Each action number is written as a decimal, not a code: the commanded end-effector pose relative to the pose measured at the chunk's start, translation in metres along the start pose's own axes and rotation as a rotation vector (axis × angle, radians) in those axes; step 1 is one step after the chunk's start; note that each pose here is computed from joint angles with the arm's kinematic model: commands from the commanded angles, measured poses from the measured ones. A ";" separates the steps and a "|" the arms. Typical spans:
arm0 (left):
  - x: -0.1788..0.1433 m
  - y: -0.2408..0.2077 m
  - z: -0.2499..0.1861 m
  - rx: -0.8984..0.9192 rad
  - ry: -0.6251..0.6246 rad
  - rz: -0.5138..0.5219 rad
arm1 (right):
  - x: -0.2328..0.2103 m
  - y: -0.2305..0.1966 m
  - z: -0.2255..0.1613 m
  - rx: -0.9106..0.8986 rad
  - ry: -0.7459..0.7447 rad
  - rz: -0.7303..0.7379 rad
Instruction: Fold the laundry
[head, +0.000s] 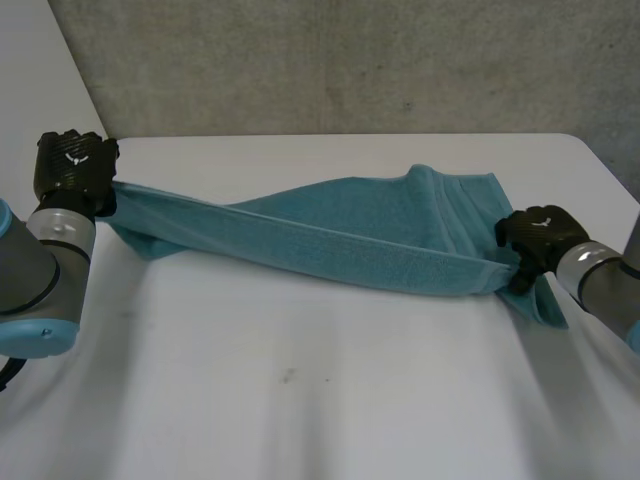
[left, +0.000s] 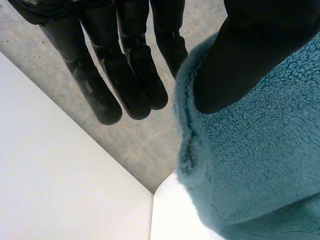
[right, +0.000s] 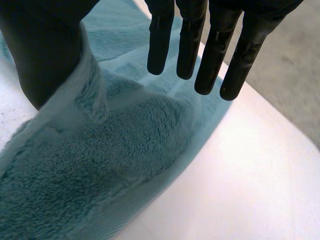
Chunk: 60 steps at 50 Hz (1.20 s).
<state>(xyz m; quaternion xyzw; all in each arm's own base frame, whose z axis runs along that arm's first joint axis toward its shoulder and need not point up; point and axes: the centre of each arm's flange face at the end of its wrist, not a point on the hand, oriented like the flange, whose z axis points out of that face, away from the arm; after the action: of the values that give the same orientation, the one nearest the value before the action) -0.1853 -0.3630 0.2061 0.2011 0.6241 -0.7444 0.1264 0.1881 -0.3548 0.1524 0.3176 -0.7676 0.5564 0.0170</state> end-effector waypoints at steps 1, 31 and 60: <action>-0.002 0.000 0.000 -0.002 -0.005 0.001 | 0.026 0.019 -0.003 -0.035 0.066 0.211; 0.000 0.005 -0.029 -0.122 0.053 0.013 | 0.051 -0.003 -0.046 0.020 0.058 0.212; -0.004 0.012 -0.100 -0.423 0.305 0.080 | 0.065 0.018 -0.082 -0.274 -0.037 -0.203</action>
<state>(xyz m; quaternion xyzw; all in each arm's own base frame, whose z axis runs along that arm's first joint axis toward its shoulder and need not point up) -0.1562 -0.2388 0.1907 0.3025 0.7888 -0.5270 0.0924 0.0935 -0.2872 0.2181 0.4185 -0.7990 0.4160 0.1158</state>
